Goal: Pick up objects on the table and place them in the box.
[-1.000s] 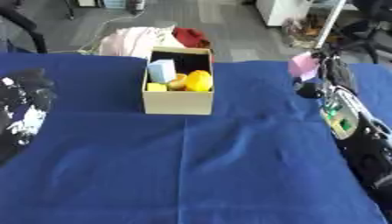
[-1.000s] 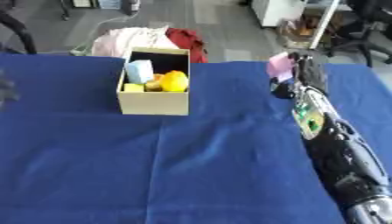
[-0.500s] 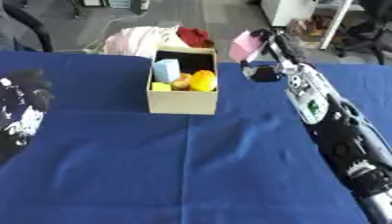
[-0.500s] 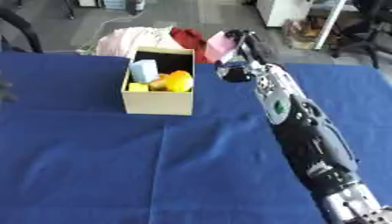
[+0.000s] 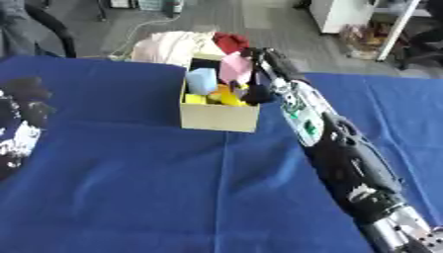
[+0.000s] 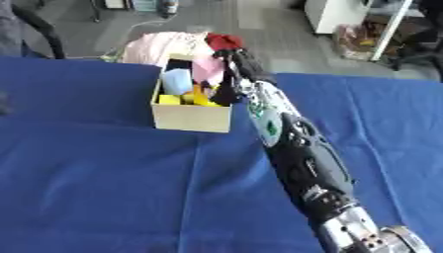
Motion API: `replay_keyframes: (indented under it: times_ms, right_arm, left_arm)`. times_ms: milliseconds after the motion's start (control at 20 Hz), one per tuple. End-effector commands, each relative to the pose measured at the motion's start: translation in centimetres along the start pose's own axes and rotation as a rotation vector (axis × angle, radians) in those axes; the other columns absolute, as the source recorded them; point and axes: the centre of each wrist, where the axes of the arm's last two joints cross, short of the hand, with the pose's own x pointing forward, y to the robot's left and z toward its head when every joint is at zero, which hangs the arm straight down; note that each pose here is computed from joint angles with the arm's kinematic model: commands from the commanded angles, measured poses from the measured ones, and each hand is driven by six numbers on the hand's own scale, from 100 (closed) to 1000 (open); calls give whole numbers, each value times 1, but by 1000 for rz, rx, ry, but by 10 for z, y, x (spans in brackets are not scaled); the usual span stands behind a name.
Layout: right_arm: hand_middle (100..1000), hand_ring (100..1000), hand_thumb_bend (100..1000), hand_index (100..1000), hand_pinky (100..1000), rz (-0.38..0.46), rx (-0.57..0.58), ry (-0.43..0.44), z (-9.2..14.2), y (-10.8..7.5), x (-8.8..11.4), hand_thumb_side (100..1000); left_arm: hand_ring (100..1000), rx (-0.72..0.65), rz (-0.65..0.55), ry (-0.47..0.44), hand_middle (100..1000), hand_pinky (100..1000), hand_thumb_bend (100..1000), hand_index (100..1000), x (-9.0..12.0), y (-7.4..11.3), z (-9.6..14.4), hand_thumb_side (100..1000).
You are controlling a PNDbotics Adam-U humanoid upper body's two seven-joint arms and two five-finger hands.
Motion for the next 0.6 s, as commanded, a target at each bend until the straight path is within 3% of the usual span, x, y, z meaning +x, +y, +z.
replay_keyframes:
  times_ms: [50,350,450,500,550,600]
  right_arm:
    - [878,800,400,1000,775,21,-80,2,-5,-11,5,487]
    - [919,820,389,1000,791,17,-139,-67,-7,-22,10,519]
    - [908,814,320,1000,787,16,-153,-104,-8,-30,13,472]
    - [899,809,248,1000,783,16,-154,-124,-7,-33,14,560]
    - [883,804,266,1000,779,17,-154,-151,-7,-38,15,404]
    - [866,795,249,1000,773,13,-156,-176,-6,-44,15,385]
  left_arm:
    - [636,-2,0,-35,659,834,255,832,8,3,-4,582]
    - [636,0,3,-28,655,835,250,832,7,2,-3,584]
    - [636,3,4,-23,653,835,250,831,5,2,-2,584]
    - [636,5,6,-20,653,835,250,831,5,2,-1,584]
    - [637,8,7,-15,653,835,250,831,4,2,-1,585]
    - [637,10,5,-11,654,835,250,831,3,3,0,585]
